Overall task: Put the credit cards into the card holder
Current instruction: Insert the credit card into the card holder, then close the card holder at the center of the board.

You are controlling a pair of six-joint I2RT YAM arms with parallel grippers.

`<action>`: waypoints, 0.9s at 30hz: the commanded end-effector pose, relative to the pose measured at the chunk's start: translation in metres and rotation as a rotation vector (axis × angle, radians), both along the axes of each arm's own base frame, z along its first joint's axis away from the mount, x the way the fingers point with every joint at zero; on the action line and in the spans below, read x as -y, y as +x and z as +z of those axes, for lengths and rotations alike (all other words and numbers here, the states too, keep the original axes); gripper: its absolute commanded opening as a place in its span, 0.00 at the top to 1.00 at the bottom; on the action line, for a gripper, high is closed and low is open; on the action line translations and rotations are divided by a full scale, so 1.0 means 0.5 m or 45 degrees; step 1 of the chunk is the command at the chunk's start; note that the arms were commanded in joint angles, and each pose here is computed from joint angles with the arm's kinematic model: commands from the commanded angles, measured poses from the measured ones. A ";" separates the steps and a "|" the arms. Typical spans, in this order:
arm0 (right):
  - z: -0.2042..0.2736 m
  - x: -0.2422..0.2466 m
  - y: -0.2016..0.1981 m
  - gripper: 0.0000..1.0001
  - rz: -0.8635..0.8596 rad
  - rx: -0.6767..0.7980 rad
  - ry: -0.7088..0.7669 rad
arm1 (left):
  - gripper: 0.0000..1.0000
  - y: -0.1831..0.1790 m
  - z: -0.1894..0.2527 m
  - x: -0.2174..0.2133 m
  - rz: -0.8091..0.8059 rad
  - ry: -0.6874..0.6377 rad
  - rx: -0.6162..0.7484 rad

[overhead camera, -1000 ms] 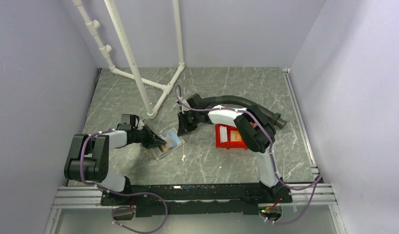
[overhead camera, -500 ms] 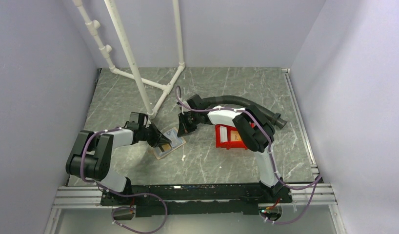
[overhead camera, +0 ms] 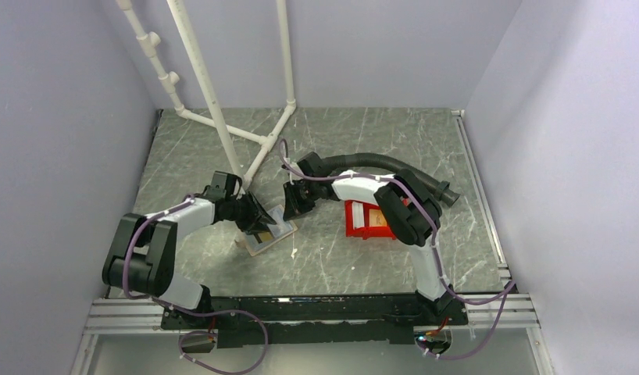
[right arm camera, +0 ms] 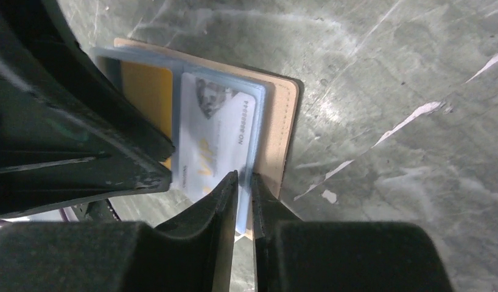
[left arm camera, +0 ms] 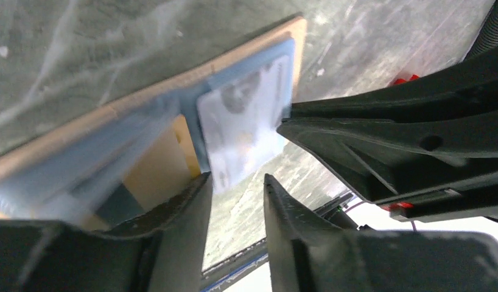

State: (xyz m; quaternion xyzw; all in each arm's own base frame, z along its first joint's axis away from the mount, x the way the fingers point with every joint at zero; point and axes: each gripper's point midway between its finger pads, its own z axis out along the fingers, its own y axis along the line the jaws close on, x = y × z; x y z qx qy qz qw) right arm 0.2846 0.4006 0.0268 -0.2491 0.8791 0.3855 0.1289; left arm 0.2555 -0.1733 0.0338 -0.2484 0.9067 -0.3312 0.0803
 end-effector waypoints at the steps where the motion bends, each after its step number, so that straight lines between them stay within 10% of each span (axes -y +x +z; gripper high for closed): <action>1: 0.044 0.018 0.006 0.82 -0.004 0.094 -0.019 | 0.56 -0.010 0.045 -0.031 -0.080 0.140 0.051; 14: 0.016 0.042 0.025 0.47 -0.095 -0.005 -0.037 | 0.65 -0.055 0.049 -0.127 -0.002 0.346 -0.001; 27: 0.003 -0.017 -0.023 0.42 -0.072 -0.168 0.074 | 0.84 -0.073 -0.045 -0.133 0.053 0.354 -0.043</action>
